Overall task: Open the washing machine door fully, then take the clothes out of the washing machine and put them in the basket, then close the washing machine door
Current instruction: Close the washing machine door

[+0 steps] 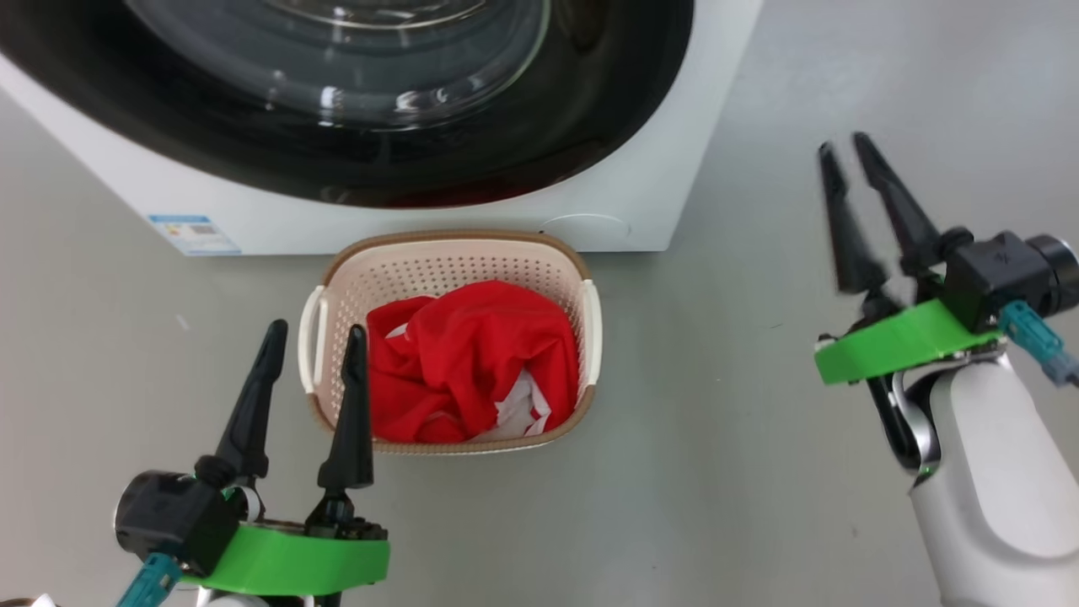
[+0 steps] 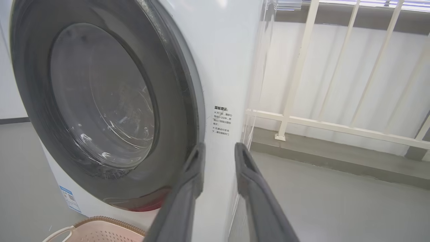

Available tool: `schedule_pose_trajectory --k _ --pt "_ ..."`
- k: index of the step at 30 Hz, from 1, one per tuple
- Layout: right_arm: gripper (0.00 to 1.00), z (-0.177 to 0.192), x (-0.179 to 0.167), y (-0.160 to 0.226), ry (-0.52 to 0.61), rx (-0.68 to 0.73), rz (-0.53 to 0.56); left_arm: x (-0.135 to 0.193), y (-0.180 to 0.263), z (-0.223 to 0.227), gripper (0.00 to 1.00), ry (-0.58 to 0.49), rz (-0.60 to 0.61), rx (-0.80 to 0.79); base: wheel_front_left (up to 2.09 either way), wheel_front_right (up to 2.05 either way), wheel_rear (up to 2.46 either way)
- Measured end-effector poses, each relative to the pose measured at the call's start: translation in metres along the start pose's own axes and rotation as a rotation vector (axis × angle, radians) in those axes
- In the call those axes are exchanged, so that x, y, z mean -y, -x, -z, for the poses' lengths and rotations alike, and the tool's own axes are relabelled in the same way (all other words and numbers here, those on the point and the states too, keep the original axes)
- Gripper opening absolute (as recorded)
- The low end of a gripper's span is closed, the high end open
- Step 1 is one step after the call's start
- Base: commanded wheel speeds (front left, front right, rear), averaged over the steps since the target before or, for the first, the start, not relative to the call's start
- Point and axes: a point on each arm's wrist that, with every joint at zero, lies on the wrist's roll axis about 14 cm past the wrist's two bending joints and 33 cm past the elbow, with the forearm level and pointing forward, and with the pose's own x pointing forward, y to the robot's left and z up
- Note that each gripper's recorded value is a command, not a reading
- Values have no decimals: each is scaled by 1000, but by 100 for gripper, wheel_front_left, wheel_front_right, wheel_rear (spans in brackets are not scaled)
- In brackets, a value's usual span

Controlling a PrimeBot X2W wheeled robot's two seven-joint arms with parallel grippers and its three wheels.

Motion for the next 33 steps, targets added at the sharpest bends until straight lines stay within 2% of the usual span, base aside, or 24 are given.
schedule_pose_trajectory --k 8,33 --pt "100 -11 7 39 4 10 47 12 2 -9 100 -1 30 18 0 0 0" --pt "100 -41 29 143 31 42 176 6 55 -32 100 -86 1 43 0 0 0"
